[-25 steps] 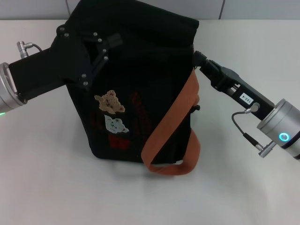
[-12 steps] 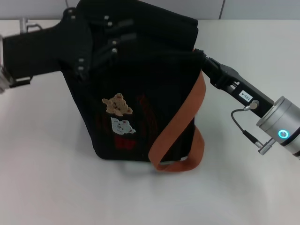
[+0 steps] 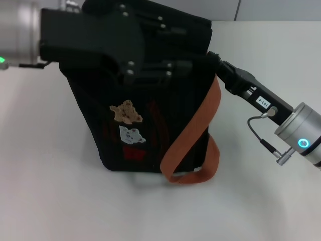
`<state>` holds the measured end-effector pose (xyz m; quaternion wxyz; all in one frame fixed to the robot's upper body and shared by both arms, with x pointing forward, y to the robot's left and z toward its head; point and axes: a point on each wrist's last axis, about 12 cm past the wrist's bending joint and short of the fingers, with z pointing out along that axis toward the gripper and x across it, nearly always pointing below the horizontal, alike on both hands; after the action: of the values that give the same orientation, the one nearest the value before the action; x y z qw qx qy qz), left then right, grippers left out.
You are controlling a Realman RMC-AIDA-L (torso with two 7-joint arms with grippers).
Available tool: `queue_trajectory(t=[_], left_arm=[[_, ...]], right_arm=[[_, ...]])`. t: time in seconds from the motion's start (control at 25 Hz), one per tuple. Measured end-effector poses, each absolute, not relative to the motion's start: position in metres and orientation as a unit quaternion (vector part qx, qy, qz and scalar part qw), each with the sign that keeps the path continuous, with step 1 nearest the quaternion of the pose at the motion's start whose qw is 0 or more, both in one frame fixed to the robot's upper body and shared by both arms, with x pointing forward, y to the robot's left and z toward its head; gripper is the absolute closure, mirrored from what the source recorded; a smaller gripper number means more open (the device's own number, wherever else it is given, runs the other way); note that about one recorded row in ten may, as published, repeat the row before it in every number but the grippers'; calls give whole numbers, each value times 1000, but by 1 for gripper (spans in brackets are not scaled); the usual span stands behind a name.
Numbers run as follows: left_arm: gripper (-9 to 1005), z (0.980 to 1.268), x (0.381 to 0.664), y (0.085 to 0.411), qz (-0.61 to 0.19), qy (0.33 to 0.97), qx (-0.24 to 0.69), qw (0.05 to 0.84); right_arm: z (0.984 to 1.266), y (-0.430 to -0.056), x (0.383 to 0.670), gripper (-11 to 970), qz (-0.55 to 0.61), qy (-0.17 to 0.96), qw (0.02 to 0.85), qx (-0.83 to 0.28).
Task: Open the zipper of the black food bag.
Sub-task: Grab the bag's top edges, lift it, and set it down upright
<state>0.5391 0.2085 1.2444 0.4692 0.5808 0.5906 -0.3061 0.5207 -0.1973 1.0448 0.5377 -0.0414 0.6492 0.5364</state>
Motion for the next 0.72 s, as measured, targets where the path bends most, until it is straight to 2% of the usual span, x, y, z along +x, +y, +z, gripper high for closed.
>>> queue_trajectory(t=[0.16, 0.52, 0.72], left_arm=[[513, 1250, 543, 193, -259, 619, 598, 438], [517, 1240, 546, 173, -232, 633, 615, 409], [610, 1237, 548, 172, -226, 635, 609, 418]], right_arm=[[1044, -199, 521, 943, 533, 650, 540, -42], [1045, -199, 522, 944, 532, 650, 541, -44], [1046, -200, 523, 944, 530, 650, 542, -46]])
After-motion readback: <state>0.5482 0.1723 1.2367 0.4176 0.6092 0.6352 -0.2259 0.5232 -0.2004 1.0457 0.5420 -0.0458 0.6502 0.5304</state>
